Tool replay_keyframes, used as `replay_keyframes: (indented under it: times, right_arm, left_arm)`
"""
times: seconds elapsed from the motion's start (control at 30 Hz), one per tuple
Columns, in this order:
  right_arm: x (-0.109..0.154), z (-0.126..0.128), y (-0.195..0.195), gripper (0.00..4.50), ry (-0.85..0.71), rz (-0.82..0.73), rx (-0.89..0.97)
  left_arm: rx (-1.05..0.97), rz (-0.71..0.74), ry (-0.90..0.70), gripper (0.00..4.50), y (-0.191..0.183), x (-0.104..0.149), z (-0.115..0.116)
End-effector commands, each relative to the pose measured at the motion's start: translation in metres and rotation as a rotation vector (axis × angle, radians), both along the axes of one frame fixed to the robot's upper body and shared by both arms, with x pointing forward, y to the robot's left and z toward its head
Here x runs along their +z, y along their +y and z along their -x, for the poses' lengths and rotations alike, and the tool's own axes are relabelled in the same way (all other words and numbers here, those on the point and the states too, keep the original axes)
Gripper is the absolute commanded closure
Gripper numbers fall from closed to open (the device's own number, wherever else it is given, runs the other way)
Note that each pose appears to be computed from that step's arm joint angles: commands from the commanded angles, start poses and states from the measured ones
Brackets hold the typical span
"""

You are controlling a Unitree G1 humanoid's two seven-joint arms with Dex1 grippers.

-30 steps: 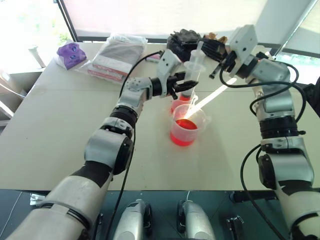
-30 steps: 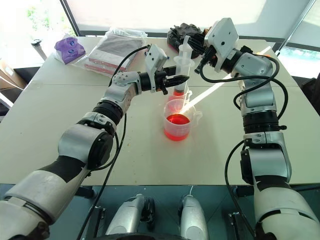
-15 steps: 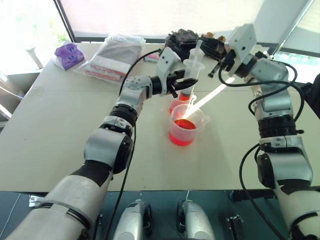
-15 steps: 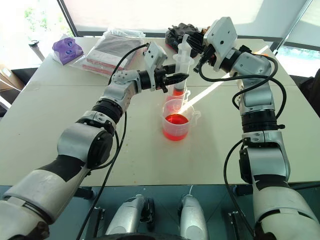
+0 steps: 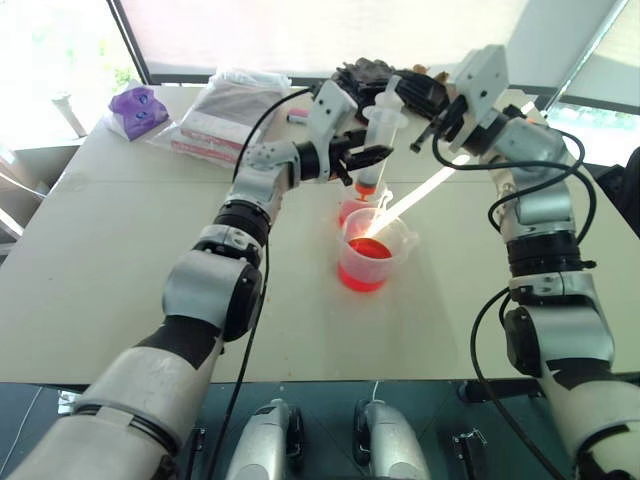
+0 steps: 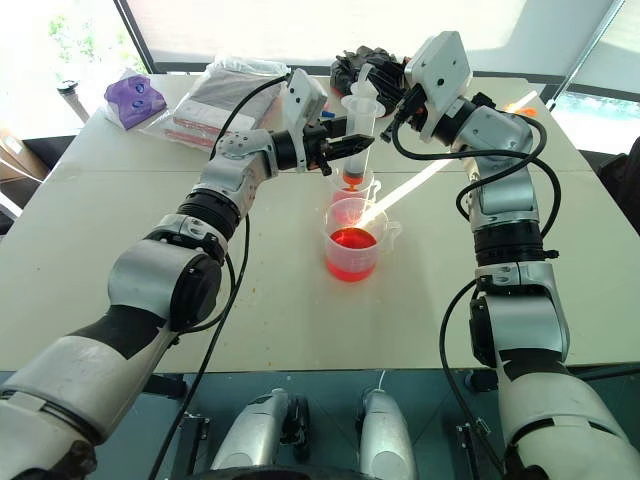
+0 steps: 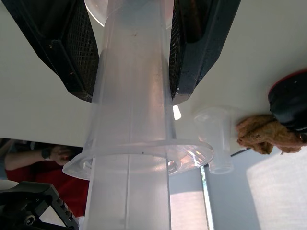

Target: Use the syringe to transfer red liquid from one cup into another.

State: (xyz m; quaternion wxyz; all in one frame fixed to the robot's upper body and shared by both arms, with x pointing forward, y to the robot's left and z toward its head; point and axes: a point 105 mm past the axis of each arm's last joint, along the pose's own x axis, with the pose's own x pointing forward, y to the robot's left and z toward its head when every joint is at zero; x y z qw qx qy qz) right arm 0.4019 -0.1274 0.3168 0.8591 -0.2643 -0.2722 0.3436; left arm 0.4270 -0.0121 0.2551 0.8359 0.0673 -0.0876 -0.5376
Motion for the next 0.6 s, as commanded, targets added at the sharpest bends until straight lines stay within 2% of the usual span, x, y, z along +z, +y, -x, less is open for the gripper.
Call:
replay_keyframes:
  times: [0.03, 0.6]
  right_arm:
    - [-0.01, 0.003, 0.012, 4.48, 0.021, 0.023, 0.045]
    - [-0.035, -0.001, 0.018, 4.48, 0.092, 0.011, 0.05]
  left_arm:
    - [0.003, 0.136, -0.15, 2.88, 0.001, 0.066, 0.006]
    - [0.016, 0.151, -0.146, 2.88, 0.006, 0.072, 0.004]
